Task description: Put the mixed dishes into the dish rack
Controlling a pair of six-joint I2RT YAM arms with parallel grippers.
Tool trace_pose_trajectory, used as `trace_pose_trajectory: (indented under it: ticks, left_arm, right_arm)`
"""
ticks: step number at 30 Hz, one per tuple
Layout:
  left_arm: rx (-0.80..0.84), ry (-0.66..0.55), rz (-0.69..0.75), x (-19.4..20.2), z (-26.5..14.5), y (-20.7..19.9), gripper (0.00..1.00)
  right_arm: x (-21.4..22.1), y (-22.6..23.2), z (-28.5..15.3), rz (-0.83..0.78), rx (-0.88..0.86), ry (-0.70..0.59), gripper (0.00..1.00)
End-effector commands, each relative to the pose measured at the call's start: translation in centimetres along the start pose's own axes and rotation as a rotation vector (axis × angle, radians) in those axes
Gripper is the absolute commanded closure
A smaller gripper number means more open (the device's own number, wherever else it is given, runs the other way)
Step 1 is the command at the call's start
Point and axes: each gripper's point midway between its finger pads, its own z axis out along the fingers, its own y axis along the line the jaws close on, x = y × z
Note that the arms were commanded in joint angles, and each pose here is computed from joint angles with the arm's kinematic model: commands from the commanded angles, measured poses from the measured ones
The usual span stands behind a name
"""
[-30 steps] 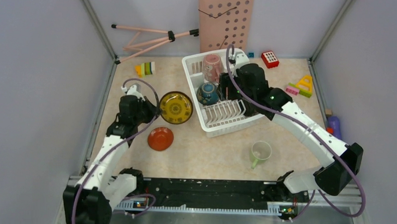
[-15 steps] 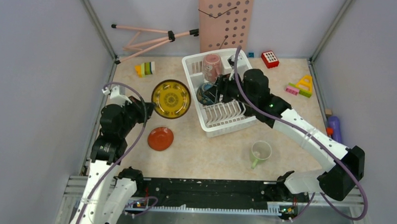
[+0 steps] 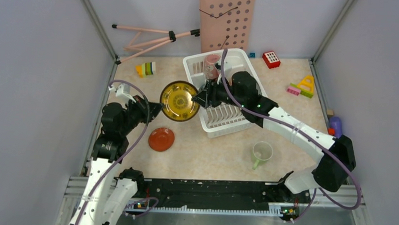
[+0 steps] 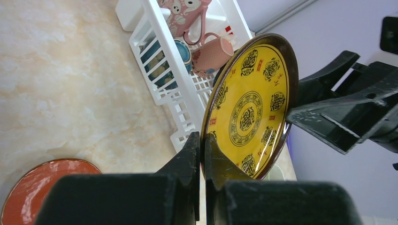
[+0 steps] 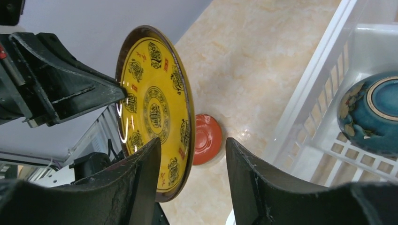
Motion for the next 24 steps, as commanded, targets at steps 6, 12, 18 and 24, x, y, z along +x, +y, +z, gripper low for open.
trace_pose_trajectory:
  ticks: [6, 12, 18, 24]
  left_arm:
    - [0.217, -0.028, 0.039, -2.0, -0.7, -5.2, 1.00]
    - [0.366, 0.072, 0.070, -0.4, -1.3, -7.4, 0.43]
    - [0.299, 0.076, 0.117, 0.2, -1.6, -6.0, 0.12]
    - [0.223, 0.123, 0.128, 1.3, -1.3, -4.2, 0.02]
  right_arm:
    - [-2.1, 2.9, 0.4, -0.012, -0.113, -0.023, 0.94]
    - [-4.0, 1.2, -2.5, -0.089, 0.050, -0.072, 1.00]
    - [-5.6, -2.3, -7.0, -0.180, 0.306, -0.126, 1.00]
    - [-6.5, -7.5, -12.0, -0.287, 0.653, -0.139, 1.00]
